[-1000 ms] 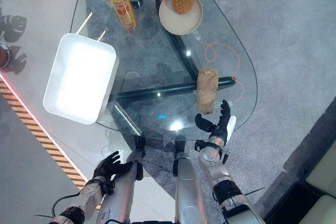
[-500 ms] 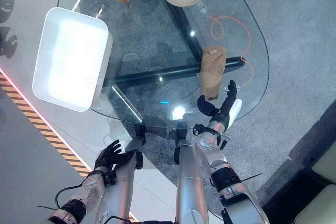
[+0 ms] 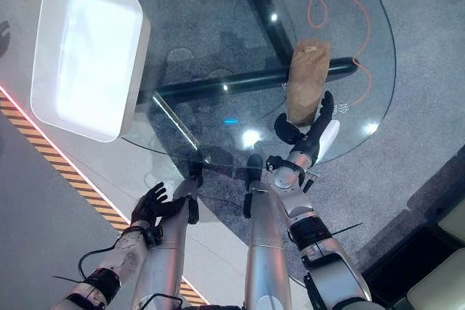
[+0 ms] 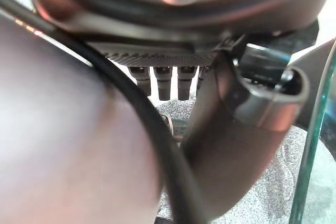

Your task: Wipe the table with a cloth and put it in the basket.

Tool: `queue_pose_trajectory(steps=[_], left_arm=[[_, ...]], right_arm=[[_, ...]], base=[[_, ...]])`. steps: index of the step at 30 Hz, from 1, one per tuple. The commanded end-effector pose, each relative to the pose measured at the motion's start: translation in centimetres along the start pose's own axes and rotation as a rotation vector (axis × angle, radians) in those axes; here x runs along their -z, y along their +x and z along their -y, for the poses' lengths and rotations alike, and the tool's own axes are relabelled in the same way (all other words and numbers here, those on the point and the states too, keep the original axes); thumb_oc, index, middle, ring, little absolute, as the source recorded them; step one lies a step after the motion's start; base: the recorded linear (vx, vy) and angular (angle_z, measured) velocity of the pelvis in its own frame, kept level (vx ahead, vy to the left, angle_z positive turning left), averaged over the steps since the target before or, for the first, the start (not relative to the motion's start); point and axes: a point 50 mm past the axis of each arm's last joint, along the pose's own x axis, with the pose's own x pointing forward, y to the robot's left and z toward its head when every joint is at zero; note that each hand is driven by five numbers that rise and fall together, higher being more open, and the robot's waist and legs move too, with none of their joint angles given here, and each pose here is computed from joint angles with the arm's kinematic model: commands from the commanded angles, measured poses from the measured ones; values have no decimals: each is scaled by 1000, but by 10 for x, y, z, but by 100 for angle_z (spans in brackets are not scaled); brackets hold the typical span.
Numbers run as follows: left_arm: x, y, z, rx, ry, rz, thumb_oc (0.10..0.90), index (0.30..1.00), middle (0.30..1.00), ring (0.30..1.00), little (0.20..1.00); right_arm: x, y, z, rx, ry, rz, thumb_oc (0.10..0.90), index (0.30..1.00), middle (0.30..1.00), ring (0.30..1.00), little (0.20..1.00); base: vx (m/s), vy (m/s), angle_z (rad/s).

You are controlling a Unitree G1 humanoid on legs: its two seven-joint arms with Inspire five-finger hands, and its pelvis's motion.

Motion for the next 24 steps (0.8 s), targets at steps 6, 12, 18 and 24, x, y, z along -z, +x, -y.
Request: queue_pose_trajectory(steps=[6, 12, 18, 24], left_arm=[[28, -16, 16, 19, -47, -83, 800, 900, 900, 900, 900], [23, -14, 19, 36, -53, -63, 800, 900, 900, 900, 900], [18, -15, 26, 57, -58, -52, 800, 900, 900, 900, 900], [14, -14, 30, 62, -59, -40, 800, 900, 900, 900, 900]], right_arm=[[-39, 25, 26, 168, 94, 127, 800, 900, 900, 900, 900], [-38, 34, 27, 210, 64, 87, 800, 900, 900, 900, 900], [-44, 40, 28, 222, 69, 93, 800, 900, 900, 900, 900], [-48, 46, 27, 243, 84, 66, 800, 900, 900, 900, 900]], base=[[7, 5, 1], [11, 1, 3], [9, 4, 3], [0, 0, 0]])
